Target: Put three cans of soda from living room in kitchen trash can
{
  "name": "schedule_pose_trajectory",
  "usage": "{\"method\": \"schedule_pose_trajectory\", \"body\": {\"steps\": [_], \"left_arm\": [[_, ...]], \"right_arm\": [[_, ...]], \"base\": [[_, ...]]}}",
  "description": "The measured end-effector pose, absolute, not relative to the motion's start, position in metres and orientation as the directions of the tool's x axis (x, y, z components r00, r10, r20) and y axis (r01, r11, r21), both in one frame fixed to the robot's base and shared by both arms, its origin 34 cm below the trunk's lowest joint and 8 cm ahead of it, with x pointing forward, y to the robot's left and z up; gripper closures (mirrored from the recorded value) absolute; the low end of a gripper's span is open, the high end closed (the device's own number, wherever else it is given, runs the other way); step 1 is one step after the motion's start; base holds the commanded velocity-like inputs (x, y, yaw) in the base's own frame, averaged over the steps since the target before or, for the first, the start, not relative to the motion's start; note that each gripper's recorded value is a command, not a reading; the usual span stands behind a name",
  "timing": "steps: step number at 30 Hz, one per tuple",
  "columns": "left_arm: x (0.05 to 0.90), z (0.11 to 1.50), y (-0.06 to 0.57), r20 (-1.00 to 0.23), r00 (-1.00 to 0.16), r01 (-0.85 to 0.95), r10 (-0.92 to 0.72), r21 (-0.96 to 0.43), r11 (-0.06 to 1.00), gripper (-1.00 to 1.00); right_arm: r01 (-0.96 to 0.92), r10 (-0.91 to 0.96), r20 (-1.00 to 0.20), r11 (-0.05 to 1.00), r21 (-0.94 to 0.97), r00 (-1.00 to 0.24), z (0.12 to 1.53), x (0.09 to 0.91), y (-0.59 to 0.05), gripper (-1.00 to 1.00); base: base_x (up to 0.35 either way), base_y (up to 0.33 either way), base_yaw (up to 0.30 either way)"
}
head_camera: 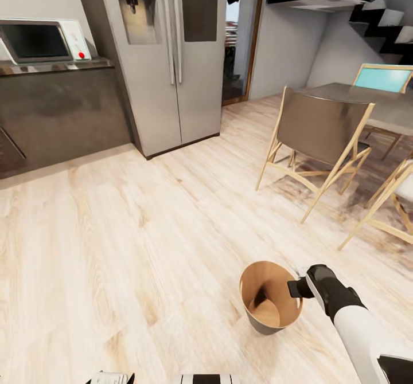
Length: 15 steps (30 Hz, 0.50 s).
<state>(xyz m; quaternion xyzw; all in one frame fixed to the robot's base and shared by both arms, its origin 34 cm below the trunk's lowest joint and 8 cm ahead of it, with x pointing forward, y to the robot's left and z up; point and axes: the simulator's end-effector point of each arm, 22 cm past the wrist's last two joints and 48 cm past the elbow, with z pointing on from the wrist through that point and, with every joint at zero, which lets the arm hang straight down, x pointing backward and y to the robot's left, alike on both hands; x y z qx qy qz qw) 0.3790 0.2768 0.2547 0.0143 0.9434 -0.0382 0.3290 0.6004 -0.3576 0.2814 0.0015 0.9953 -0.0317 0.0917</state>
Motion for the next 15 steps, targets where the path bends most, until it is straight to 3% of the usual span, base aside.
{"method": "schedule_pose_trajectory", "body": {"steps": [15], "left_arm": [[0.387, 0.288, 0.276, -0.618, -0.786, 0.053, 0.002, -0.063, 0.997, -1.0]], "right_arm": [[0.008, -0.002, -0.166, 0.998, -0.056, -0.986, 0.31, 0.602, -0.355, 1.0]], "base": [[0.0, 0.0, 0.0]]}}
